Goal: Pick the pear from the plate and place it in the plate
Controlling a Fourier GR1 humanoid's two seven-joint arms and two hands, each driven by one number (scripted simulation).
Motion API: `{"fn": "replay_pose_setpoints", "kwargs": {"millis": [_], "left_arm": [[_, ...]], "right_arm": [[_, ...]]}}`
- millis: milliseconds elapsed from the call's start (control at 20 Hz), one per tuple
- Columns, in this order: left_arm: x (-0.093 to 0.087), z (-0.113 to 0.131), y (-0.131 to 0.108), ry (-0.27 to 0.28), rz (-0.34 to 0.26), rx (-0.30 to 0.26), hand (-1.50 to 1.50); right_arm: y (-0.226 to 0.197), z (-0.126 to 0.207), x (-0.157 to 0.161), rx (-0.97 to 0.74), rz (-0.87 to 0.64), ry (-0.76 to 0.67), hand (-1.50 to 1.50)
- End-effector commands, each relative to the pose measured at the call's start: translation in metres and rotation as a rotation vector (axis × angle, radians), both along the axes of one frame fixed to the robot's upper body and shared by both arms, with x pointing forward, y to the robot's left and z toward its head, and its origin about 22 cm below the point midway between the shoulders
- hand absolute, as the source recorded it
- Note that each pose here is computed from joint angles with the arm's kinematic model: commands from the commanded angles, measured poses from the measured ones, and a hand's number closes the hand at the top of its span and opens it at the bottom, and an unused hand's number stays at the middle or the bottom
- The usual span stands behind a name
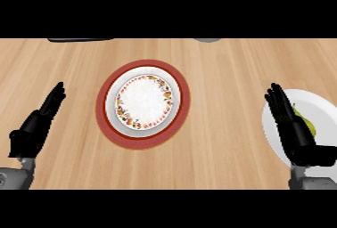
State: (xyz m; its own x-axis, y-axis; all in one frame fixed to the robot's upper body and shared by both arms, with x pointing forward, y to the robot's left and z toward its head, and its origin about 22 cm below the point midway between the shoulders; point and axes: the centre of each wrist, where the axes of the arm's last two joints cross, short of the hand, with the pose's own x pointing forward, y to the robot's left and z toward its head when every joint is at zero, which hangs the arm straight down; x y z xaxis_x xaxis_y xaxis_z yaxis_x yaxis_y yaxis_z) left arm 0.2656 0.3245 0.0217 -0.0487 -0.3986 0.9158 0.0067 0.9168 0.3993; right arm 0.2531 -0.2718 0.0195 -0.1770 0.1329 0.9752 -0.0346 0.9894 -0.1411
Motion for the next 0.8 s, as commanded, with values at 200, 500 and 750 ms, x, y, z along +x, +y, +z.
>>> {"fn": "replay_pose_setpoints", "kwargs": {"millis": [200,500,750], "left_arm": [[0.007,-0.010,-0.025,0.022,0.010,-0.119,0.00],[0.005,-0.019,-0.035,0.067,0.008,-0.226,0.00],[-0.007,-0.040,-0.032,0.096,0.048,-0.218,0.00]], "right_arm": [[-0.021,0.019,0.065,0.165,-0.240,0.442,1.50],[-0.043,0.002,0.072,-0.188,-0.661,0.362,-1.50],[0.010,-0.004,0.067,-0.294,-0.600,0.298,-1.50]]}}
